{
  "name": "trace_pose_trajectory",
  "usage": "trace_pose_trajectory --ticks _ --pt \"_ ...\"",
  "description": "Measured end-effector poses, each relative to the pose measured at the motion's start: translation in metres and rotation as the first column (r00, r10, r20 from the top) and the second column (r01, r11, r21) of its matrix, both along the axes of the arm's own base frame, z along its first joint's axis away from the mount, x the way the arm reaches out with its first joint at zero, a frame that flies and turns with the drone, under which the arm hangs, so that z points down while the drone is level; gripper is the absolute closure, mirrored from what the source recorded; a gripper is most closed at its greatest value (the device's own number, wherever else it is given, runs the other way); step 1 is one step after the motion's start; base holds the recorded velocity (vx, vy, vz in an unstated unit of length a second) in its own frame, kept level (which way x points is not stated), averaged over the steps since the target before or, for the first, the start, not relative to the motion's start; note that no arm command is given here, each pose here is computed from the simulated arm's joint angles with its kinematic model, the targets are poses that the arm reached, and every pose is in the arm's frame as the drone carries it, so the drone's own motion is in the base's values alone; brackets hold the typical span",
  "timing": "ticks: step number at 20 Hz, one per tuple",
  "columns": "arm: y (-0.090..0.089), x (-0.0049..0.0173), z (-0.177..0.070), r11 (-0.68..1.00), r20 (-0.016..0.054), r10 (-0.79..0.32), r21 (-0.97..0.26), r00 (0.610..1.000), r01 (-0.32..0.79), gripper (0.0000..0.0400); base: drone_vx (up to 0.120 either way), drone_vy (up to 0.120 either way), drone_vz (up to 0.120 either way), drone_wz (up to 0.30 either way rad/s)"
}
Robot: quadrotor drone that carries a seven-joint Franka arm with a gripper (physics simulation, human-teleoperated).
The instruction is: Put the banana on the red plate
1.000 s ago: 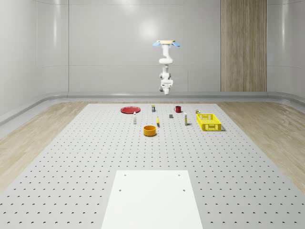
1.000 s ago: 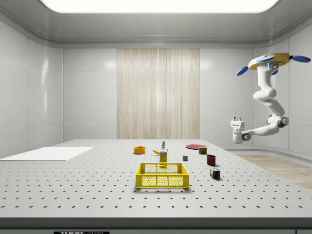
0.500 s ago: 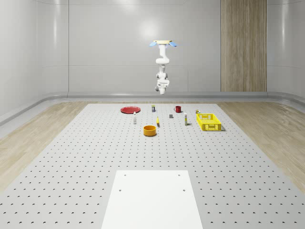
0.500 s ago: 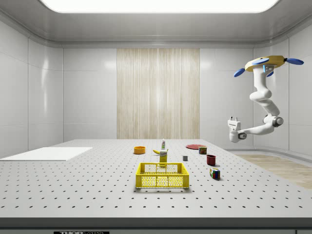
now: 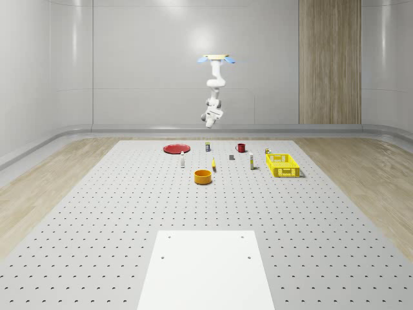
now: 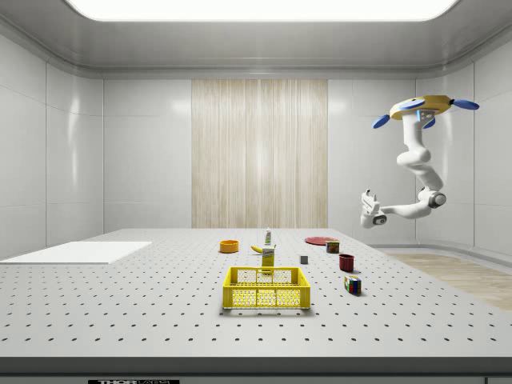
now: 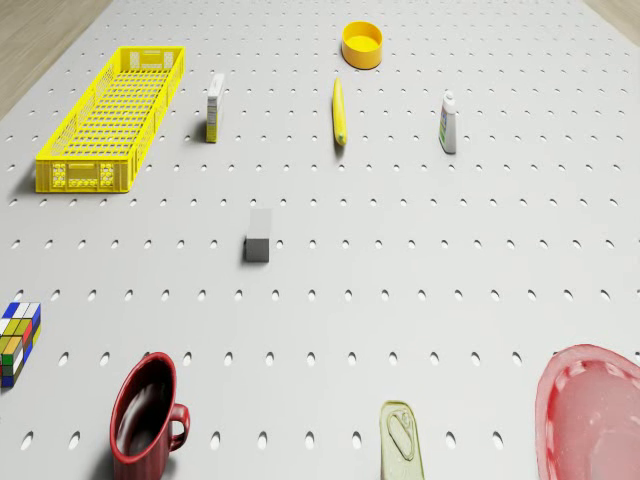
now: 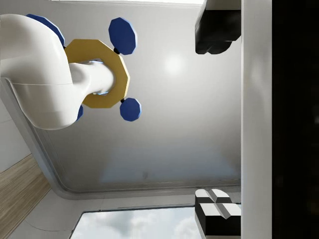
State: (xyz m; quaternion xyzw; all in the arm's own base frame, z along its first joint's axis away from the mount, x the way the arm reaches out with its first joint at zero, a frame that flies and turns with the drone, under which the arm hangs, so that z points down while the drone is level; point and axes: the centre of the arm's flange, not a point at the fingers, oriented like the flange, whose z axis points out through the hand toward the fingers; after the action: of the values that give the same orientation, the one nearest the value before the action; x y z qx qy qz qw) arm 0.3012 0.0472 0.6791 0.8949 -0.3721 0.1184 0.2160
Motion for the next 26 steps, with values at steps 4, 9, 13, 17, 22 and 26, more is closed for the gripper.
trace_pose_trajectory --ticks 4,9,13,17,22,26 --pt "0.032 0.0007 -0.028 0.909 0.0042 -0.013 -0.417 1.000 0.014 0.0000 0.120 -0.120 0.000 0.000" --pt "0.050 0.0032 -0.105 0.320 0.0237 -0.032 -0.947 0.999 0.033 0.0000 0.120 -0.088 -0.080 0.000" --pt "0.022 0.0050 -0.158 -0.285 0.0444 -0.034 -0.958 0.998 0.033 0.0000 0.120 0.000 -0.120 0.000" --pt "-0.009 0.0056 -0.179 -0.626 0.0538 -0.028 -0.779 0.998 0.025 0.0000 0.120 0.000 -0.120 0.000" --pt "-0.031 0.0057 -0.186 -0.791 0.0551 -0.022 -0.612 0.998 0.016 0.0000 0.120 -0.072 -0.120 0.000" --pt "-0.040 0.0056 -0.188 -0.839 0.0544 -0.019 -0.544 0.998 0.013 0.0000 0.120 -0.020 -0.060 0.000"
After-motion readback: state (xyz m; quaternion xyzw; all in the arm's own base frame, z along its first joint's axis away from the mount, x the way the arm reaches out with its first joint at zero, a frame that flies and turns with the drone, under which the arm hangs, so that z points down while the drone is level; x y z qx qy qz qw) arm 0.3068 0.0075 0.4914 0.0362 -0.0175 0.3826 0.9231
